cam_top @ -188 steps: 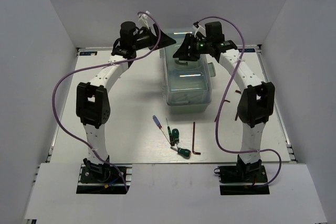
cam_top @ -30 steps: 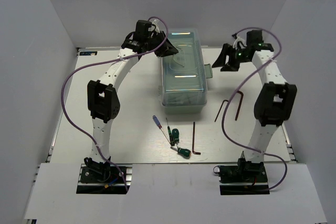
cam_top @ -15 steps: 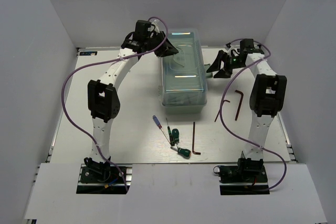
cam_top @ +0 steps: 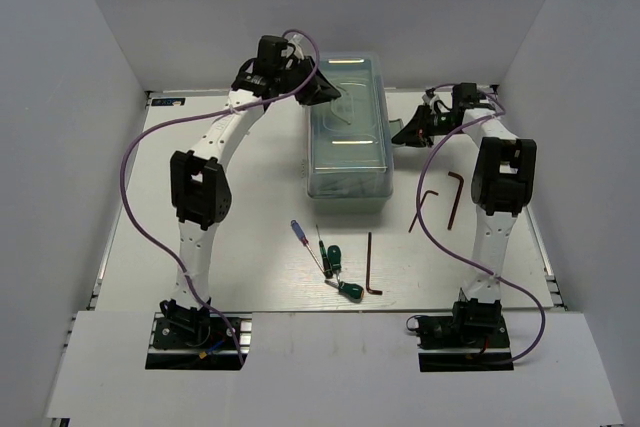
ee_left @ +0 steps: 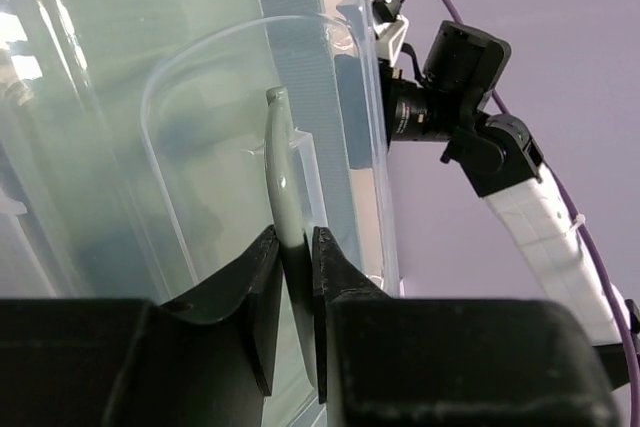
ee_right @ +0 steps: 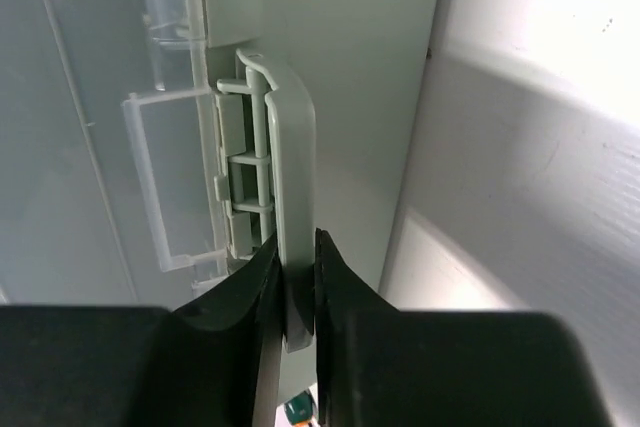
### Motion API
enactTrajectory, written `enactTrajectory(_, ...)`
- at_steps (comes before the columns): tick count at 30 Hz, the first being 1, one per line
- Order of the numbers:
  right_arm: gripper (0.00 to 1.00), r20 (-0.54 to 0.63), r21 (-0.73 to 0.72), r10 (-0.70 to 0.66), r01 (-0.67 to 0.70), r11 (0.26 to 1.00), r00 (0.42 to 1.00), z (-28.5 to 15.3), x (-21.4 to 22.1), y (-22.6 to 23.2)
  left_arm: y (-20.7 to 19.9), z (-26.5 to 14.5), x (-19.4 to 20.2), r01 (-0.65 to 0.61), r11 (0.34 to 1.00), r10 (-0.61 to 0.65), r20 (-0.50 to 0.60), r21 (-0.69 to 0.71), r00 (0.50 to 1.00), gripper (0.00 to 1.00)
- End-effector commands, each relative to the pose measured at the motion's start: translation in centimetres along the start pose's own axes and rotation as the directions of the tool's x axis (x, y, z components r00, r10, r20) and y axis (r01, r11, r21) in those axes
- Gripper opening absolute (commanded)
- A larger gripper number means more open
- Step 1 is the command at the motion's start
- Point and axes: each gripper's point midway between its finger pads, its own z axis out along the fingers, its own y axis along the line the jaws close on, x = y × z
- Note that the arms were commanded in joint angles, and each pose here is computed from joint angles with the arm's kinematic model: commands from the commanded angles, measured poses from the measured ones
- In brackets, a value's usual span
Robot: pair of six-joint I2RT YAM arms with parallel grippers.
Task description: Sort the tools into containers
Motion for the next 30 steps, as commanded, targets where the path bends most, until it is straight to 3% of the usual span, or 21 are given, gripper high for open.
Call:
enactTrajectory(1, 0.0, 0.103, 0.032, -0.102, 0.099, 0.995, 0.989, -1.3, -2.5, 0.4, -5.9, -6.4, -5.4, -0.141, 0.988, 0.128, 0.177, 0.06, 0.976, 0.0)
enactTrajectory(3, 0.0, 0.154, 0.091, -0.124, 0.111, 0.99, 0.98, -2.9, -3.8, 0.0, -5.4, -9.2, -7.2, -0.148, 0.989, 0.148, 0.243, -0.018, 0.959, 0.0)
enactTrajectory(8, 0.0, 0.203, 0.178, -0.158, 0.122, 0.976, 0.966, -5.5, -4.8, -1.3, 0.5, -16.5, -10.0, -0.076, 0.95, 0.18, 0.332, -0.302, 0.926, 0.0)
enactTrajectory(17, 0.03, 0.193, 0.144, -0.153, 0.127, 0.982, 0.969, -6.2, -3.6, -1.2, 7.9, -20.5, -8.1, -0.026, 0.872, 0.181, 0.271, -0.489, 0.945, 0.0)
enactTrajectory(18, 0.26, 0.191, 0.127, -0.163, 0.141, 0.982, 0.968, -6.2, -3.5, -0.7, 7.9, -20.8, -8.0, -0.032, 0.866, 0.19, 0.27, -0.499, 0.944, 0.06)
enactTrajectory(19, 0.34, 0.182, 0.093, -0.16, 0.145, 0.985, 0.97, -6.2, -3.2, 0.0, 8.2, -21.3, -8.3, -0.023, 0.864, 0.187, 0.279, -0.503, 0.942, 0.17)
enactTrajectory(21, 0.47, 0.182, 0.076, -0.183, 0.172, 0.982, 0.966, -6.6, -3.0, 0.9, 8.8, -21.5, -8.3, -0.012, 0.86, 0.179, 0.28, -0.51, 0.943, 0.21)
enactTrajectory(25, 0.65, 0.164, 0.08, -0.255, 0.245, 0.966, 0.953, -7.9, -2.5, 2.3, 8.5, -22.1, -9.0, -0.011, 0.86, 0.19, 0.3, -0.51, 0.935, 0.49)
enactTrajectory(26, 0.68, 0.143, 0.109, -0.24, 0.226, 0.968, 0.96, -8.6, -1.9, 2.5, 9.1, -22.7, -9.0, 0.006, 0.851, 0.181, 0.304, -0.525, 0.935, 0.59)
enactTrajectory(27, 0.69, 0.147, 0.132, -0.264, 0.245, 0.96, 0.953, -9.3, -2.1, 2.9, 9.4, -23.3, -9.4, 0.018, 0.843, 0.181, 0.316, -0.537, 0.931, 0.63)
enactTrajectory(28, 0.81, 0.114, 0.193, -0.309, 0.284, 0.939, 0.944, -10.4, -1.4, 2.6, 9.9, -23.6, -9.2, 0.033, 0.827, 0.177, 0.317, -0.561, 0.932, 0.69)
enactTrajectory(29, 0.91, 0.096, 0.294, -0.33, 0.29, 0.91, 0.939, -11.1, -1.6, 1.3, 10.6, -24.3, -9.3, 0.063, 0.813, 0.163, 0.33, -0.578, 0.93, 0.72)
enactTrajectory(30, 0.91, 0.07, 0.353, -0.427, 0.378, 0.856, 0.902, -12.3, -1.6, 1.7, 10.9, -25.4, -9.5, 0.084, 0.791, 0.17, 0.349, -0.606, 0.922, 0.72)
